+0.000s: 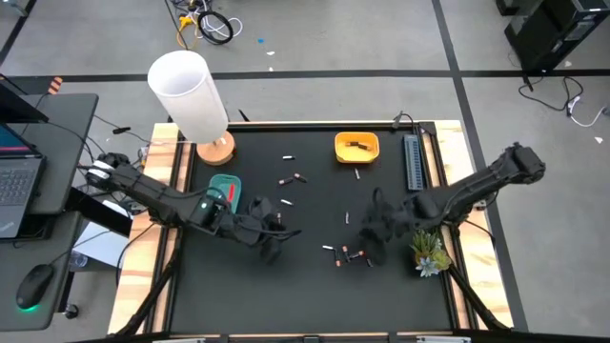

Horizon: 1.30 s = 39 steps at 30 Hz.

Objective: Sort batteries
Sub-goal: Put the black battery into the yellow bin

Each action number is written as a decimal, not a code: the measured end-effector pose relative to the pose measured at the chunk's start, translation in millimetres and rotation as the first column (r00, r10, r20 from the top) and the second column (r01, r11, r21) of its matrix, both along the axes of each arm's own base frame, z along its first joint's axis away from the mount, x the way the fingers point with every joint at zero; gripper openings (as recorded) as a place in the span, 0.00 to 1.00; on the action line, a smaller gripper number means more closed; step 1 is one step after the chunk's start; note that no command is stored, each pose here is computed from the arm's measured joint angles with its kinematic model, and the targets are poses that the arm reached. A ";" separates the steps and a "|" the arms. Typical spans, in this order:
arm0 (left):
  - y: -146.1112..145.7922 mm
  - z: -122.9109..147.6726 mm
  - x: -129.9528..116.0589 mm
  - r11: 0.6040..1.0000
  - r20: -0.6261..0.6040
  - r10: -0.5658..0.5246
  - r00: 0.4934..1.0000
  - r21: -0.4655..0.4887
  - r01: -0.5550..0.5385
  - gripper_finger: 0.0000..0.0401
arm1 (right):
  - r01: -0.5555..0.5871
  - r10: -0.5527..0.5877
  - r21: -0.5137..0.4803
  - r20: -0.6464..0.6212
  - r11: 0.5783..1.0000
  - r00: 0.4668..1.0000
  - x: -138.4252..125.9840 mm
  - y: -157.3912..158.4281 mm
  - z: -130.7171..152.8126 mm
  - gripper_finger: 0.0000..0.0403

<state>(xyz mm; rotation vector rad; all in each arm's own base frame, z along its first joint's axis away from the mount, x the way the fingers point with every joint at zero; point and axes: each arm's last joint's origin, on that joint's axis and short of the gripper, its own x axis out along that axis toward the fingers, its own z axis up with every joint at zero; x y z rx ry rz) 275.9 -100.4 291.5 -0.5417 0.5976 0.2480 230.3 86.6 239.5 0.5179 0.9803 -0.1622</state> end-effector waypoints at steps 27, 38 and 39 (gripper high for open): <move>-12.3 5.5 -0.5 0.997 0.082 0.038 0.996 -0.070 -0.033 0.39 | -0.017 -0.015 -0.092 -0.338 0.996 0.941 0.6 55.1 -77.6 0.64; -13.7 5.3 -1.1 0.998 0.081 0.030 0.996 -0.065 -0.025 0.39 | 0.032 -0.060 -0.091 -0.321 0.995 0.945 -1.0 46.6 -93.2 0.55; -13.8 5.3 -1.2 0.998 0.081 0.030 0.996 -0.065 -0.024 0.39 | 0.033 -0.062 -0.093 -0.324 0.995 0.944 -1.7 45.9 -94.4 0.55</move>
